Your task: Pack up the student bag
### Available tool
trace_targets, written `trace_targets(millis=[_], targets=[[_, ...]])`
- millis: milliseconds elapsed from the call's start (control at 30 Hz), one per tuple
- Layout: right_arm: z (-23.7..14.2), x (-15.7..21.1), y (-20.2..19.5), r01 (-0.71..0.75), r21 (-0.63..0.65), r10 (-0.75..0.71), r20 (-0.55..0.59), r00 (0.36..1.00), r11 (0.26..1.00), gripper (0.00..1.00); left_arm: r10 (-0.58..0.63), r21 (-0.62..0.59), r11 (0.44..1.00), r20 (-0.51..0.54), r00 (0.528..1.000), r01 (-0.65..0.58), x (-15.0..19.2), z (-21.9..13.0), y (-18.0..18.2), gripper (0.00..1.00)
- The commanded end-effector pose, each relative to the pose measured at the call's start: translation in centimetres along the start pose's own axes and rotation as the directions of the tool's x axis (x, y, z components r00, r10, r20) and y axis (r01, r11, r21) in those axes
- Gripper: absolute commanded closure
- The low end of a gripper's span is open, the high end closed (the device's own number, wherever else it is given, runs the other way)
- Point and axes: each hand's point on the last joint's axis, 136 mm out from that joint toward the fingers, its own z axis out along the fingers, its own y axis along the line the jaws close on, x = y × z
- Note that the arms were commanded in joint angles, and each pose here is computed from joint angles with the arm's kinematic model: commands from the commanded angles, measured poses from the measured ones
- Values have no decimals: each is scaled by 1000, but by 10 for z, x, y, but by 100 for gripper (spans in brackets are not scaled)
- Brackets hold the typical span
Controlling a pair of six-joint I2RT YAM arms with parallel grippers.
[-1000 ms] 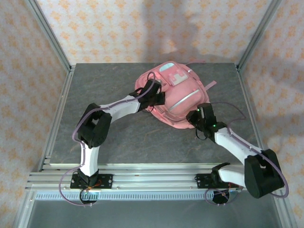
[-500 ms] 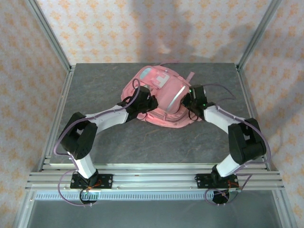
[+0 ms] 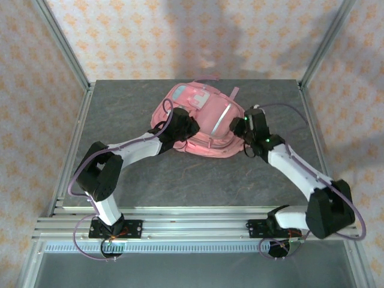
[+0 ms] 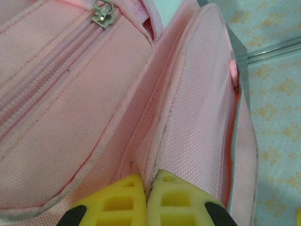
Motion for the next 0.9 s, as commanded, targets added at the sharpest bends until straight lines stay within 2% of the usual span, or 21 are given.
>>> trace_targets(millis=[0,200,400,500,700,767,867], targets=[[-9,39,19,97,-62,-101,-59,993,993,60,-21,149,989,50,999,13,-15,-9,-40,100],[10,76,51,153,-103,-166,-125,978,983,58,-18,155,988,43,999,11,-14,-10,-42,100],[39,88,59,171,-24,-173,-173,970,985,64,-18,162,987,40,999,11,-14,-12,-44,100],[48,87,58,170,14,-166,-172,971,985,71,-22,165,986,36,999,15,-12,-12,-43,100],[55,92,44,193,87,-174,-188,967,977,95,-16,151,988,45,999,9,-14,-14,-38,100],[53,93,36,209,113,-185,-191,964,971,100,-16,145,989,47,999,9,-15,-14,-34,100],[46,90,23,229,145,-201,-184,962,963,100,-12,132,991,48,999,6,-17,-16,-26,100]])
